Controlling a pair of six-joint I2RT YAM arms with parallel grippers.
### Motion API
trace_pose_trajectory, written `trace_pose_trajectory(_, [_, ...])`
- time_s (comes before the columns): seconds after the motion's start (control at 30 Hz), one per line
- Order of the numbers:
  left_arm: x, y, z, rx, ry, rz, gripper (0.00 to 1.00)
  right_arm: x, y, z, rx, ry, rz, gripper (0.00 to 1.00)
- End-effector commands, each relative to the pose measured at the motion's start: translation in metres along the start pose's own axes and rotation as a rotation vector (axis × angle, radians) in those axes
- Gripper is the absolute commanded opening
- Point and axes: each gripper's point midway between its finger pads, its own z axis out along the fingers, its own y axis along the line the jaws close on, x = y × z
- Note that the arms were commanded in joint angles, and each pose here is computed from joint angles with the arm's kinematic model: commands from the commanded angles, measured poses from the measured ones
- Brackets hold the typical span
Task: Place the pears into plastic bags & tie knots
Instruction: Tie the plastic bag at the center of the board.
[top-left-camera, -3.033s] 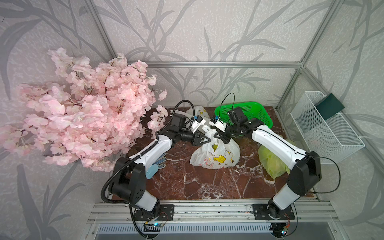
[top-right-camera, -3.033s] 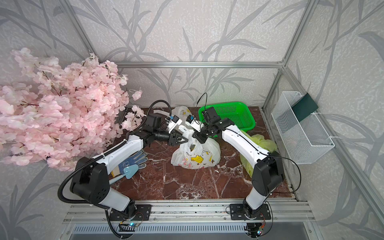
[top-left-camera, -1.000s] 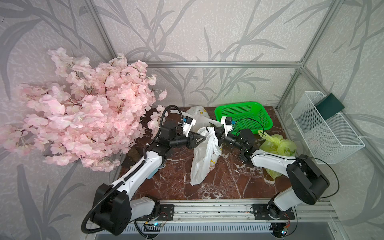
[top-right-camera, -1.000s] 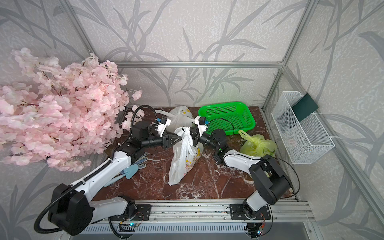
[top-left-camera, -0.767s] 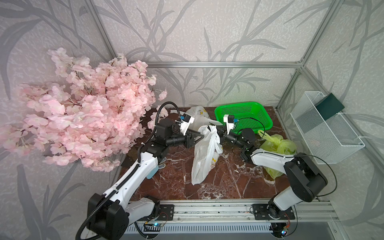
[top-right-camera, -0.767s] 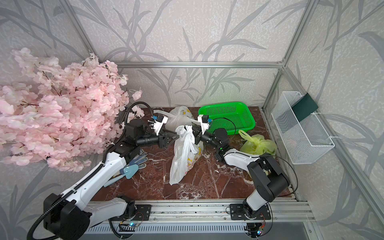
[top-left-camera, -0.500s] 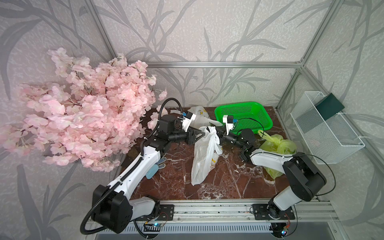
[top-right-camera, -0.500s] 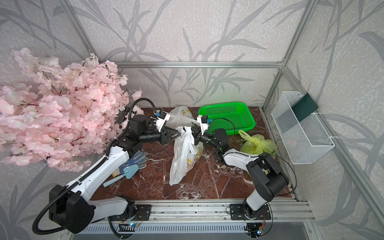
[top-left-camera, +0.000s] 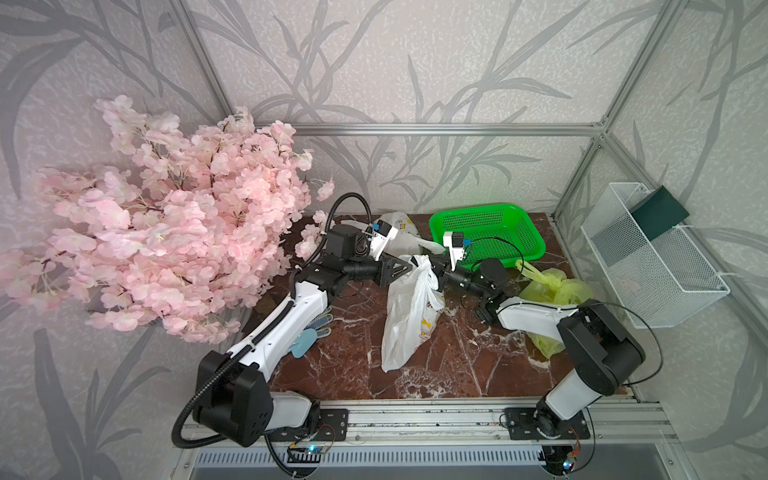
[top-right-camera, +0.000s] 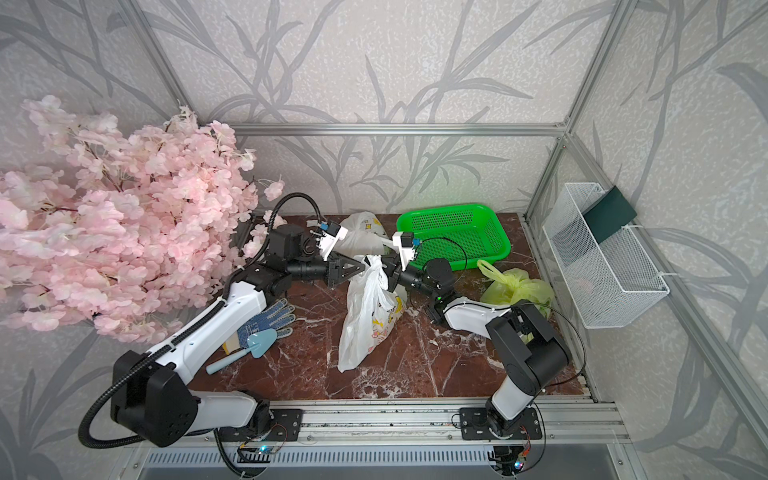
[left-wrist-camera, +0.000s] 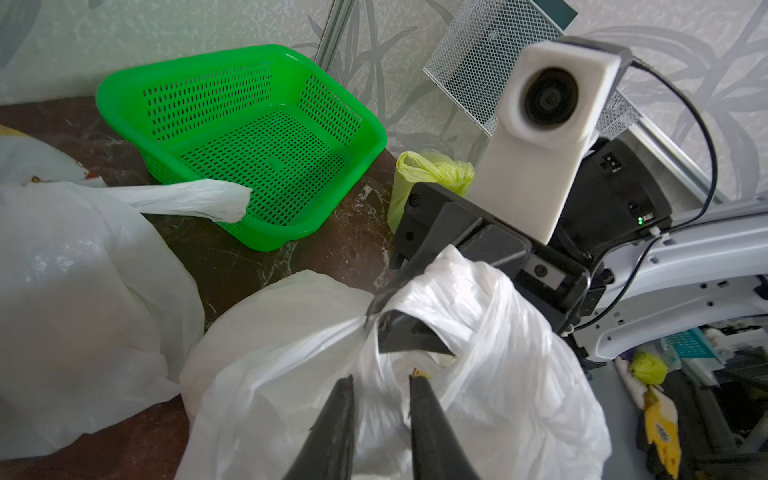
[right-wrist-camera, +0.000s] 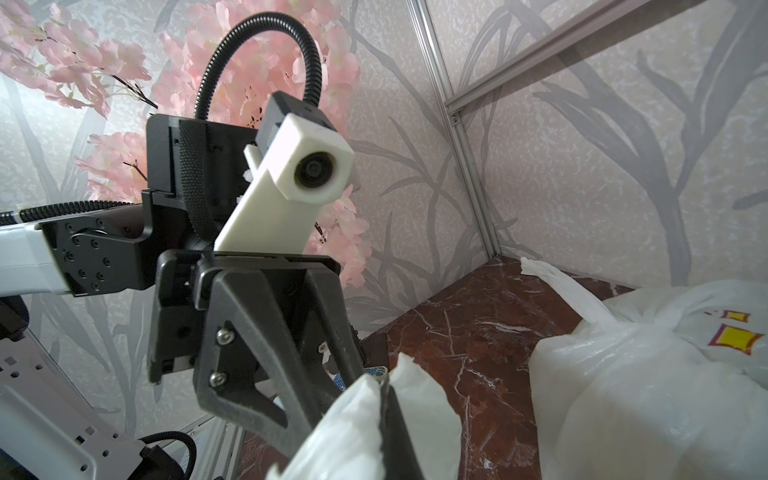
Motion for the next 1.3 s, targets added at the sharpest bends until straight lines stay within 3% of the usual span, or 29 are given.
trace_pose_trajectory(0.0, [-0.005,-0.008,0.000,0.030,0.012,0.035,0.16,-0.018,0.011,0.003,-0.045,-0.053,-0.018,0.00])
trace_pose_trajectory(0.03, [-0.005,-0.007,0.000,0.029,0.013,0.033,0.17,-0.019,0.011,0.004,-0.047,-0.053,-0.017,0.00])
trace_pose_trajectory(0.13, [-0.003,-0.005,0.002,0.028,0.022,0.022,0.34,-0.020,0.011,0.004,-0.051,-0.053,-0.013,0.00])
trace_pose_trajectory(0.27, [-0.003,-0.006,0.005,0.042,0.027,0.021,0.35,-0.019,0.011,0.005,-0.056,-0.052,-0.004,0.00])
trace_pose_trajectory(0.4, [-0.004,-0.005,0.006,0.043,0.030,0.025,0.24,-0.019,0.011,0.006,-0.056,-0.052,0.000,0.00])
trace_pose_trajectory(0.53, [-0.006,-0.005,0.005,0.036,0.025,0.034,0.03,-0.017,0.009,0.005,-0.049,-0.046,0.010,0.01])
trace_pose_trajectory(0.67, [-0.010,0.005,-0.004,-0.050,0.010,0.028,0.00,-0.017,-0.008,-0.012,0.044,-0.049,0.069,0.24])
trace_pose_trajectory(0.73, [-0.011,0.011,-0.011,-0.092,0.006,0.018,0.00,-0.015,-0.017,-0.027,0.114,-0.034,0.102,0.29])
trace_pose_trajectory(0.83, [-0.012,0.014,-0.016,-0.121,-0.001,-0.004,0.00,-0.005,-0.022,-0.052,0.244,0.056,0.176,0.30])
trace_pose_trajectory(0.97, [-0.012,0.015,-0.016,-0.125,-0.004,-0.011,0.00,0.026,-0.029,-0.098,0.550,0.399,0.258,0.32])
trace_pose_trajectory(1.07, [-0.012,0.016,-0.015,-0.123,-0.007,-0.012,0.00,0.026,-0.008,-0.114,0.547,0.535,0.286,0.34])
trace_pose_trajectory(1.27, [-0.015,0.017,-0.013,-0.117,-0.016,-0.021,0.00,0.004,0.036,-0.099,0.428,0.563,0.360,0.41])
